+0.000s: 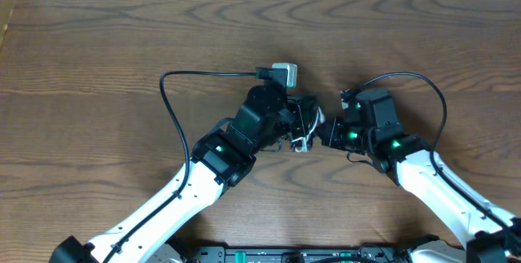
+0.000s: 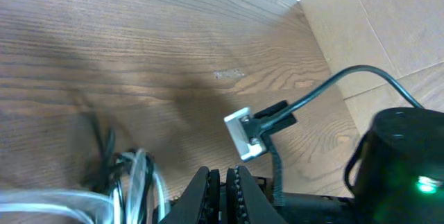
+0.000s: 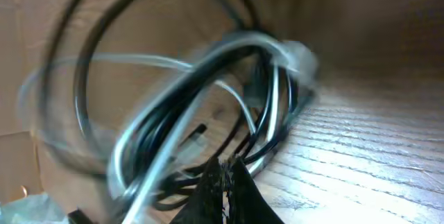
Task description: Untangle cables
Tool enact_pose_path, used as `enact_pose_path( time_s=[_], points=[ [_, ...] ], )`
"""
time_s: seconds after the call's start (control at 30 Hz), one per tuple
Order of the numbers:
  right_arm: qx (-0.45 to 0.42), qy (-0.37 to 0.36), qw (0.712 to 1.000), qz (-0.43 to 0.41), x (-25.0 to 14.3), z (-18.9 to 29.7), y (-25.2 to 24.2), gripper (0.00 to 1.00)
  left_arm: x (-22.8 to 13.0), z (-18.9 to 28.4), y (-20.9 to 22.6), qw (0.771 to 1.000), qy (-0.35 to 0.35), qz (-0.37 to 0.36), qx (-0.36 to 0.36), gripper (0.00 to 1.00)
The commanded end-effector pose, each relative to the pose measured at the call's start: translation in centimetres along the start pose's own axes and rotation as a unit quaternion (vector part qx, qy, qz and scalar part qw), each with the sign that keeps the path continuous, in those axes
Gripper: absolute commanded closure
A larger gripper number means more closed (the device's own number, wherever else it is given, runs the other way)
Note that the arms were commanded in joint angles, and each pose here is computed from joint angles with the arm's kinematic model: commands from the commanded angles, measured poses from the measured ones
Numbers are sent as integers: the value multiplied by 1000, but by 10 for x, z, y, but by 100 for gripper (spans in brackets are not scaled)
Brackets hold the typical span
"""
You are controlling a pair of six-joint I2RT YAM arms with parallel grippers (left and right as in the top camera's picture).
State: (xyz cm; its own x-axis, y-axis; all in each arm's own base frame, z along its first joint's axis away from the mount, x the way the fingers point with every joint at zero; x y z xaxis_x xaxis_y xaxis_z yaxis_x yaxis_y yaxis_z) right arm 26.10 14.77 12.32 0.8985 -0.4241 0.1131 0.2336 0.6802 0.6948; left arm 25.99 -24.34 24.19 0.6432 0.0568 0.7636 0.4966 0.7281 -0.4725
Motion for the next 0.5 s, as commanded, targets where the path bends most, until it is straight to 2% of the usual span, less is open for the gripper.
enact_pose_path(
  time_s=[0.0,0.2,0.23,0.27,0.3,0.33,0.37,0.4,0.47],
  points=[
    [-22,-29,999,-5,6,0,-3,99,6,5,-3,1000,-8,-12,-5,90],
    [-28,-38,999,-4,11,2,-6,99,3,6,7,1000,5,-5,14,89],
    [-29,-36,999,-4,10,2,-7,95,2,6,9,1000,9,-4,18,90],
    [-29,-35,999,-3,9,1,-7,83,1,6,11,1000,13,-5,21,90],
    [-30,-34,999,-3,9,1,-6,60,0,6,12,1000,16,-12,23,90],
    [-30,-33,999,4,8,1,-6,46,-1,6,12,999,19,-18,24,90],
    [-30,-33,999,11,7,1,-5,36,-2,6,13,999,21,-23,25,89],
    [-31,-33,999,14,7,0,-5,31,-2,7,14,999,21,-24,29,90],
    [-39,-33,999,13,6,0,-7,27,-4,7,21,998,22,-25,61,90]
  ],
)
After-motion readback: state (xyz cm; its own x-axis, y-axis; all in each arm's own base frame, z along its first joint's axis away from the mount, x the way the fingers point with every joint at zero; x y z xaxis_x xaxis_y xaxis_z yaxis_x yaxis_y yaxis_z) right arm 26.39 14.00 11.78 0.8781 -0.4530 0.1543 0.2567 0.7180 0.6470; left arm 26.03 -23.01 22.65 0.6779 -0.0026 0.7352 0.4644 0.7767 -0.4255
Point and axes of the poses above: each gripper's point midway between its finger pads, its own z axis back along the fingers, its own y axis along the line the jaws close on, x = y × z, the point moved 7 cm from there along z, back along the fingers, and after that the axes turned 13 degrees about -z, right-handed, at the moved point
